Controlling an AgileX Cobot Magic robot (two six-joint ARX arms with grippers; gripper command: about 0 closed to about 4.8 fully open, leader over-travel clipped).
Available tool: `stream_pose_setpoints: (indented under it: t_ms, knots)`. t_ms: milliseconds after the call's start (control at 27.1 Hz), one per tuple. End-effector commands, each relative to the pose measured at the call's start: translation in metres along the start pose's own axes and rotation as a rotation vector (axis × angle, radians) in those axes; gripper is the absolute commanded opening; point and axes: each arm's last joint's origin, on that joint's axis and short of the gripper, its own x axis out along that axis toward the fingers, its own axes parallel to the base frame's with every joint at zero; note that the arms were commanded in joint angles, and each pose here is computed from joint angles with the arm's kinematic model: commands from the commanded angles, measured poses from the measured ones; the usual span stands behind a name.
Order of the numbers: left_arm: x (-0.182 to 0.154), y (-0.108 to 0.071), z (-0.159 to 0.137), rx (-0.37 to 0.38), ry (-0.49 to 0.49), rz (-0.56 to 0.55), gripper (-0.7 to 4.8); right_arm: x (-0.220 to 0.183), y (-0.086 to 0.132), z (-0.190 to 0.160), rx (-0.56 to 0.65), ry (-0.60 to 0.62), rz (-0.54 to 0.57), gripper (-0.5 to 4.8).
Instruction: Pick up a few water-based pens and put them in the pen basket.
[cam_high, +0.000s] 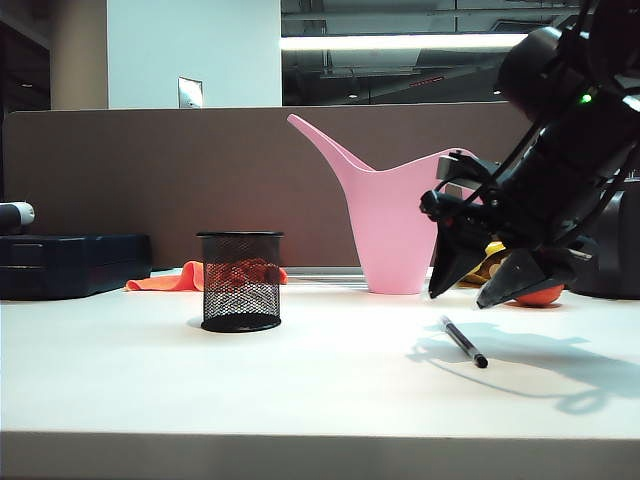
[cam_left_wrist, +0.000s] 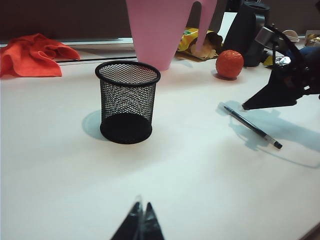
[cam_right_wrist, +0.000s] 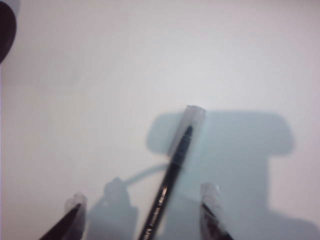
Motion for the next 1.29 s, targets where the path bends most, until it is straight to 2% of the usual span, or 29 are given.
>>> stream_pose_setpoints:
  t_ms: [37,628,702,850,923,997,1293]
  knots:
    - [0.0,0.0,0.002,0.011,-0.011,-0.006,-0.05,0.003,0.002,-0.001,-0.008,0.003,-0.066,2.88]
    - [0.0,0.0,0.002,0.01,-0.01,-0.006,-0.04,0.024,0.004,-0.013,-0.021,0.084,-0.076,2.82]
    - [0.0,0.0,0.002,0.01,-0.01,-0.005,-0.04,0.025,0.006,-0.015,-0.025,0.095,-0.078,2.54]
    - [0.0,0.0,0.002,0.01,-0.01,-0.004,-0.05,0.027,0.007,-0.02,-0.026,0.131,-0.081,1.66]
    - [0.0,0.0,0.002,0.01,-0.01,-0.002,-0.04,0.027,0.007,-0.022,-0.027,0.149,-0.086,1.02]
    - [0.0,0.0,0.001,0.01,-0.009,-0.002,-0.05,0.027,0.008,-0.022,-0.034,0.152,-0.085,-0.02]
    - [0.0,0.0,0.001,0.01,-0.009,-0.002,-0.04,0.027,0.009,-0.019,-0.039,0.121,-0.081,-0.09]
